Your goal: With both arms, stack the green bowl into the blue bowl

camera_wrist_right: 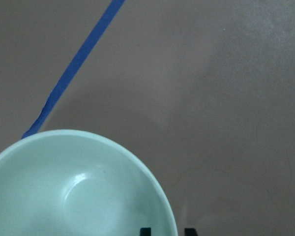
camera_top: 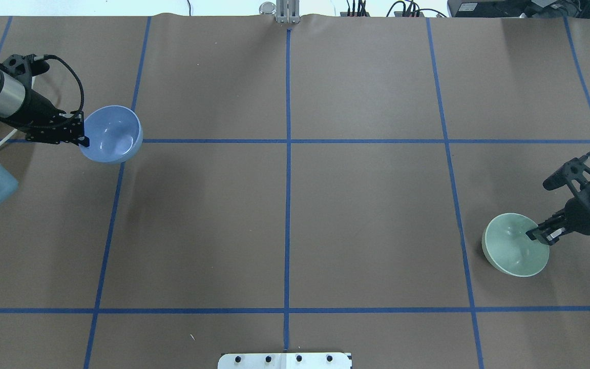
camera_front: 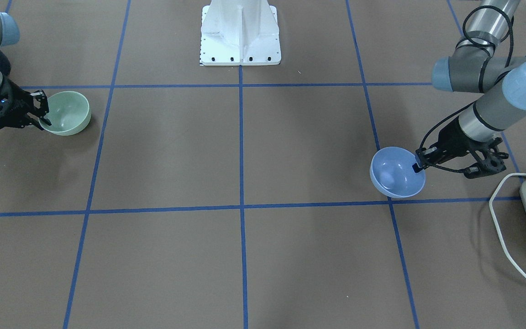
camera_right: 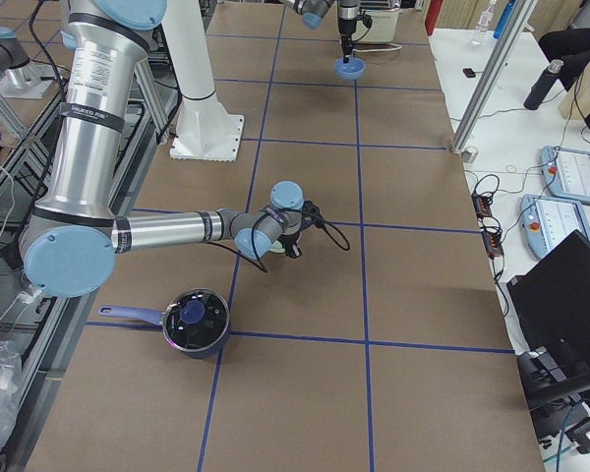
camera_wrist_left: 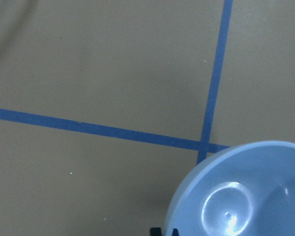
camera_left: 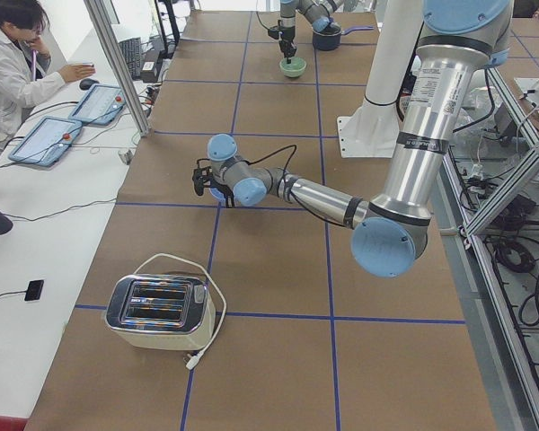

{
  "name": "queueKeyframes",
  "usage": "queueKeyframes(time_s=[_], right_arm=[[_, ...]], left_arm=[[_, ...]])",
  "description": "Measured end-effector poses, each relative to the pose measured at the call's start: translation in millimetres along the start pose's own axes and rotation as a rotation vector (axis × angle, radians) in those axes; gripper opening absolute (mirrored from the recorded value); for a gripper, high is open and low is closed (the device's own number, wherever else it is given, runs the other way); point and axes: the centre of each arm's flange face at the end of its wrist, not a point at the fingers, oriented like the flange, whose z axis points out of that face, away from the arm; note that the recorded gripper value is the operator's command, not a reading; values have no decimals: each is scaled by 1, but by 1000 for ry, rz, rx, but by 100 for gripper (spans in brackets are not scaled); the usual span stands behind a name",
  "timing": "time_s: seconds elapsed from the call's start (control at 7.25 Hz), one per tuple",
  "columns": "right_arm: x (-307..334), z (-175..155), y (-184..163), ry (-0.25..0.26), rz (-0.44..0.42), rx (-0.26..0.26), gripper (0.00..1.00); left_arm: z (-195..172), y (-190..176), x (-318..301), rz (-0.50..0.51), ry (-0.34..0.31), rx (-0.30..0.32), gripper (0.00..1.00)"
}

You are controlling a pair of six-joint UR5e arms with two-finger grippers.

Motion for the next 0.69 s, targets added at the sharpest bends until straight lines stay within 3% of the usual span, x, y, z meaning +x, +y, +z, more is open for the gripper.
queueKeyframes(time_s=[0.28, 0.69], right_arm=[[0, -1, 0, 2, -2, 3, 13], [0, -3, -2, 2, -5, 8, 7]], left_arm=[[2, 3, 21, -26, 15, -2, 11], [6, 10, 44, -41, 29, -8, 11]])
